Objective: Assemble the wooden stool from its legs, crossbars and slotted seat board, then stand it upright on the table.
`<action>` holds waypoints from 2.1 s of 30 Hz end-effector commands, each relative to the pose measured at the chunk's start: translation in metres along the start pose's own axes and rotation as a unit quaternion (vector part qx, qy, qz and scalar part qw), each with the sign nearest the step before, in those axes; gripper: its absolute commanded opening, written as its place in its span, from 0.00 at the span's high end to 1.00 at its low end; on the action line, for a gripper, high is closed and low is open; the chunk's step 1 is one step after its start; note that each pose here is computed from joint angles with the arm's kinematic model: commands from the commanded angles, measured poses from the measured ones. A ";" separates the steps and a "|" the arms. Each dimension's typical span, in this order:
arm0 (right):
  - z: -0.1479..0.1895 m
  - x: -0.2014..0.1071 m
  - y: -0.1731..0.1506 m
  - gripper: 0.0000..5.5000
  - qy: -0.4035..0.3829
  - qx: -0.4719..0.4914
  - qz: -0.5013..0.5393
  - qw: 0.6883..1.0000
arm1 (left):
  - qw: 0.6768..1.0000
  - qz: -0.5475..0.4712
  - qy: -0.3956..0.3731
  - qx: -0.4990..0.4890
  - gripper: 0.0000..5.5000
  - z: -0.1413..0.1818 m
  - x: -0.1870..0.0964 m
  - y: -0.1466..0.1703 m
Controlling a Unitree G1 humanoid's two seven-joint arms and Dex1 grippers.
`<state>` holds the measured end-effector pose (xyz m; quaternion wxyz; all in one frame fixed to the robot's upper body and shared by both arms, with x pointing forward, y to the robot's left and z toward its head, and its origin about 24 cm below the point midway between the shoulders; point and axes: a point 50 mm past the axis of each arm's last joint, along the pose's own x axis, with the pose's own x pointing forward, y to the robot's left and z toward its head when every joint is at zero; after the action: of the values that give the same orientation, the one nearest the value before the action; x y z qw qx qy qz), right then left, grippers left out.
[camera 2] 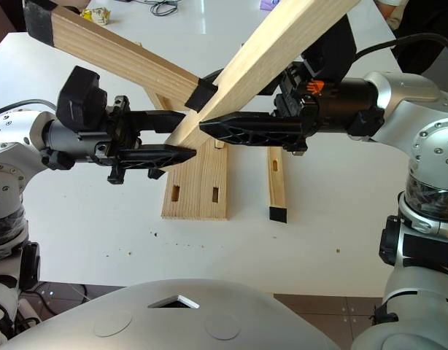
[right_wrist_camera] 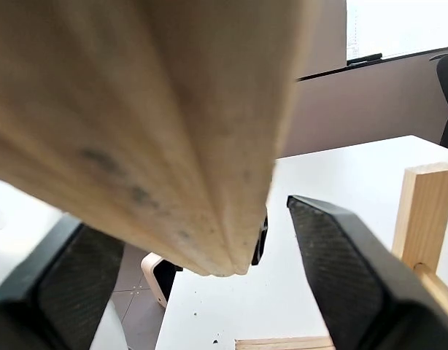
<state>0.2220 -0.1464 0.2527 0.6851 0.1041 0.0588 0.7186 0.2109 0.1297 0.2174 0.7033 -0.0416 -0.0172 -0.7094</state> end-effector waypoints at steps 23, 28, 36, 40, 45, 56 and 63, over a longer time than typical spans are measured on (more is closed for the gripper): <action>-0.002 0.001 0.004 0.63 0.021 -0.026 -0.017 0.999 | 0.996 0.060 0.050 -0.044 0.46 -0.017 -0.005 0.018; 0.004 0.000 0.000 0.63 0.005 -0.047 -0.040 0.998 | 0.993 0.091 0.068 -0.033 0.33 -0.025 -0.008 0.026; 0.017 -0.020 0.003 0.63 0.007 -0.089 -0.088 0.992 | 0.985 0.105 0.132 -0.024 0.22 -0.050 -0.035 0.021; 0.012 -0.030 0.007 0.63 0.029 -0.089 -0.106 0.990 | 0.978 0.110 0.174 -0.023 0.22 -0.064 -0.054 0.014; -0.018 -0.034 0.006 0.63 0.089 -0.091 -0.130 0.983 | 0.966 0.105 0.236 -0.021 0.22 -0.086 -0.075 -0.001; -0.077 -0.024 -0.001 0.63 0.145 -0.108 -0.141 0.973 | 0.962 0.115 0.247 -0.015 0.22 -0.096 -0.085 -0.002; -0.092 -0.021 -0.001 0.63 0.156 -0.096 -0.122 0.976 | 0.966 0.108 0.235 -0.022 0.22 -0.097 -0.078 -0.006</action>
<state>0.2042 -0.1634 0.1628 0.7615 -0.0785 0.1123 0.6335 0.2036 0.2015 0.1142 0.7596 0.1119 0.1685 -0.6181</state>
